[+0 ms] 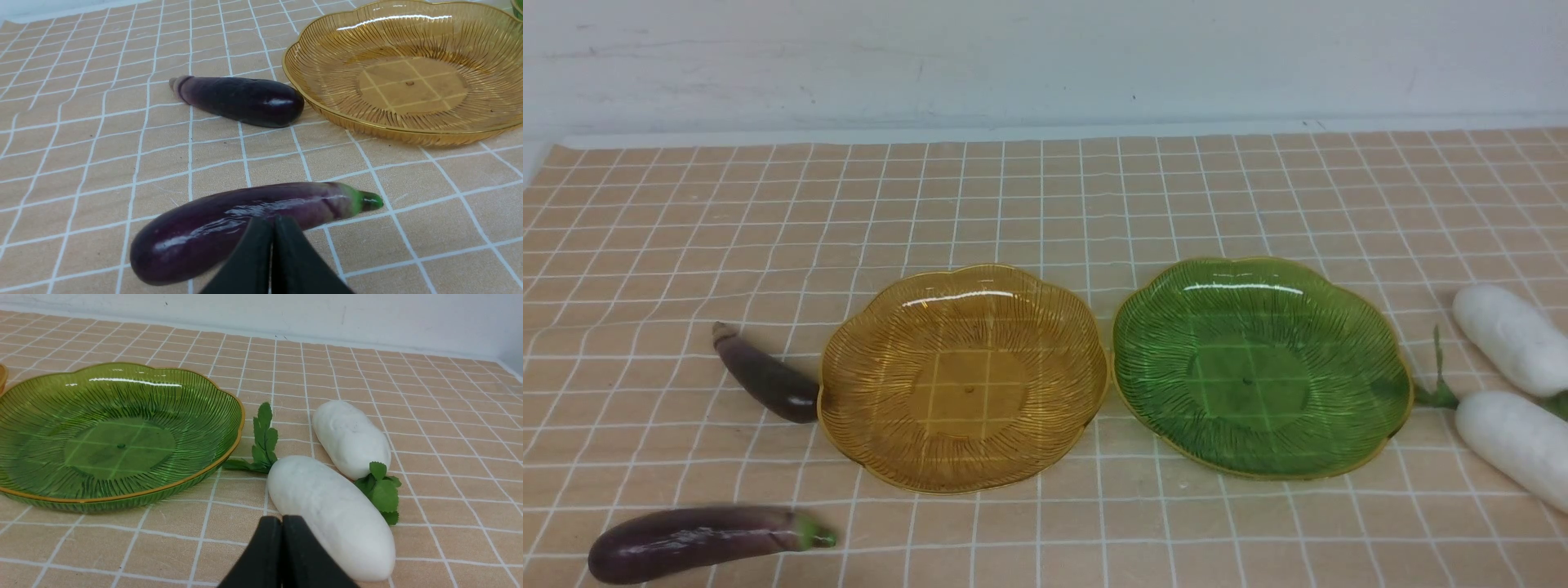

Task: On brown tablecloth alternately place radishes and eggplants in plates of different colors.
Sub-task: 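Place the white radish on the plate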

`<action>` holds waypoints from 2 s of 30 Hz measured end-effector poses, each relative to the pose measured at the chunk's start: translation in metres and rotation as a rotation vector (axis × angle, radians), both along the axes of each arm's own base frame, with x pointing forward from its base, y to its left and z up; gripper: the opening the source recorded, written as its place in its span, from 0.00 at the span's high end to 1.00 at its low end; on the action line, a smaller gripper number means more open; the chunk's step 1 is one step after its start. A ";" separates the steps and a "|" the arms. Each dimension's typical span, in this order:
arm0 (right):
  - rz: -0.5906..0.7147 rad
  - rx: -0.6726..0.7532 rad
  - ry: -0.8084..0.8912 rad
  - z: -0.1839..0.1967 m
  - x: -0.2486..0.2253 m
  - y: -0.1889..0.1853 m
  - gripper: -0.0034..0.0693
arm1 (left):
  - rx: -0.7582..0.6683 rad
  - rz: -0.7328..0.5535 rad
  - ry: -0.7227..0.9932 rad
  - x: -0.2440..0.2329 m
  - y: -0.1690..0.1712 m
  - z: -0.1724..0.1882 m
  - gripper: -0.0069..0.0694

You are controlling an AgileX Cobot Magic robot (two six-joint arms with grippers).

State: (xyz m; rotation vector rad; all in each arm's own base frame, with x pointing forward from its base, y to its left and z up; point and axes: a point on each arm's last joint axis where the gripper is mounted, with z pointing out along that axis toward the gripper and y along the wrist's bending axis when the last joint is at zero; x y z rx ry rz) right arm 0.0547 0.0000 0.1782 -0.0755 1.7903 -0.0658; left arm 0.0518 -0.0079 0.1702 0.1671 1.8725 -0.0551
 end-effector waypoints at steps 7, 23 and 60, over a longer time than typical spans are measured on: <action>0.000 0.000 0.000 0.000 0.000 0.000 0.98 | 0.000 0.000 0.000 0.000 0.000 0.000 0.92; 0.000 0.000 0.000 0.000 0.000 0.000 0.98 | 0.000 0.000 0.000 0.000 0.000 0.000 0.92; 0.167 0.688 -0.298 0.116 -0.020 0.018 0.97 | -1.011 -0.050 0.084 -0.007 -0.025 0.069 0.92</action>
